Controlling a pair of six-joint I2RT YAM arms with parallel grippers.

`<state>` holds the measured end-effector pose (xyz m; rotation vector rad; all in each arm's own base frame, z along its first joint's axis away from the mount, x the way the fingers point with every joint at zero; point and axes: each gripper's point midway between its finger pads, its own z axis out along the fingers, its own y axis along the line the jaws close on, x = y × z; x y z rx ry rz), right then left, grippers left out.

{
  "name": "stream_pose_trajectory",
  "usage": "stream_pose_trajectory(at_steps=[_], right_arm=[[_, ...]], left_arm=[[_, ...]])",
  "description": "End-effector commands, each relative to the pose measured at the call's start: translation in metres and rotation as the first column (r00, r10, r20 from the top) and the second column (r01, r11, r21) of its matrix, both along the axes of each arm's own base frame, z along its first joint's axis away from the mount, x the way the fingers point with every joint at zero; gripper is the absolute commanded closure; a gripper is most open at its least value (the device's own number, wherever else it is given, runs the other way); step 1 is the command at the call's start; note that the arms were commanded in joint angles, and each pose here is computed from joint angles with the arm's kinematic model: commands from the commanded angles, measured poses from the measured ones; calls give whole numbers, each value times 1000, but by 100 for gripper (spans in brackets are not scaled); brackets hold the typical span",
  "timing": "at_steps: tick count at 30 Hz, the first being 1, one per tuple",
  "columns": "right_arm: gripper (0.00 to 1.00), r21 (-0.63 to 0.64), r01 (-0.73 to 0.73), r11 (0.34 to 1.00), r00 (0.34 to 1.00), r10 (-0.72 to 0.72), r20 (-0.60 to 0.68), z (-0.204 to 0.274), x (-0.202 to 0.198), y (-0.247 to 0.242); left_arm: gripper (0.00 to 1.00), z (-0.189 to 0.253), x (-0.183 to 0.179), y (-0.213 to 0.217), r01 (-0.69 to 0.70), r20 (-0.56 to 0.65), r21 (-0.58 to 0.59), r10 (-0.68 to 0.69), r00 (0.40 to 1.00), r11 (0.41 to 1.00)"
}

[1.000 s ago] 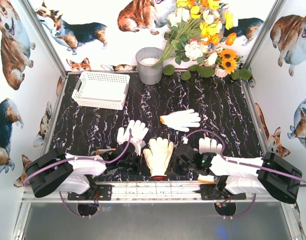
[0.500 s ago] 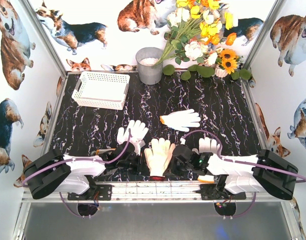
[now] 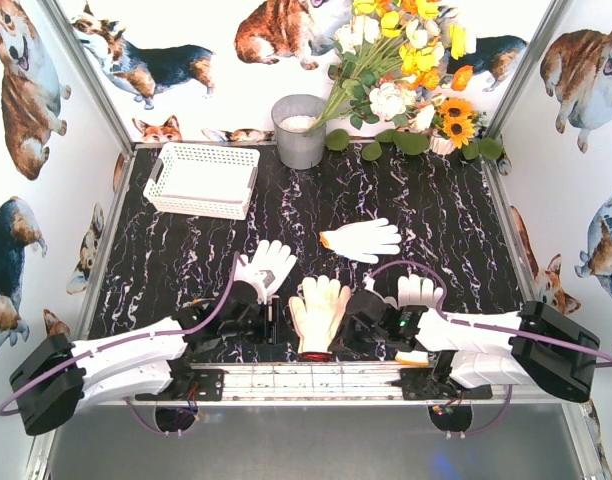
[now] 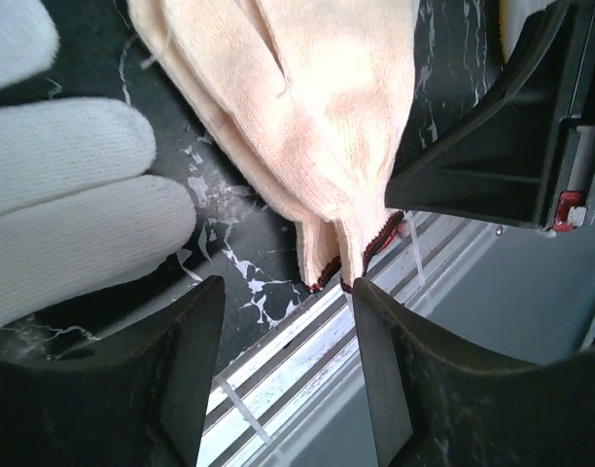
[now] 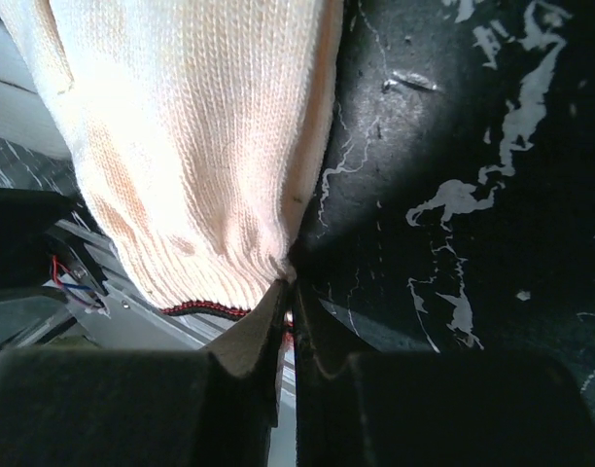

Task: Put the gloves into the storage basket
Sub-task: Adjust the glove at the center of the board.

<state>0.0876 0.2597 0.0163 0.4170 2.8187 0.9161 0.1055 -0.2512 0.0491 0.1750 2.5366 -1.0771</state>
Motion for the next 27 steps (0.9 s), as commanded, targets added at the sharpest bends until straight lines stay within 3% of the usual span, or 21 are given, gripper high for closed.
stream_pose_trajectory(at_steps=[1, 8, 12, 18, 24, 27], right_arm=[[92, -48, 29, 998, 999, -27, 46, 0, 7, -10], [86, -3, 34, 999, 996, -33, 81, 7, 9, -9], [71, 12, 14, 1000, 994, -16, 104, 13, 11, -5], [44, -106, 0, 994, 986, 18, 164, 28, 17, -25], [37, -102, 38, 994, 949, -4, 316, 69, 39, -38], [37, -78, 50, 996, 949, -23, 316, 72, 47, -39]], left_arm=[[49, 14, 11, 8, -14, 69, 74, 9, 998, 997], [49, 42, 24, -22, 19, 112, -25, -16, 994, 1000], [49, 48, 29, -36, 24, 115, -84, -14, 993, 996], [49, 54, 33, -46, 39, 130, -119, -23, 991, 992], [49, 57, 42, -50, 33, 155, -99, -18, 988, 995], [53, 56, 45, -55, 19, 150, -117, -1, 989, 993]])
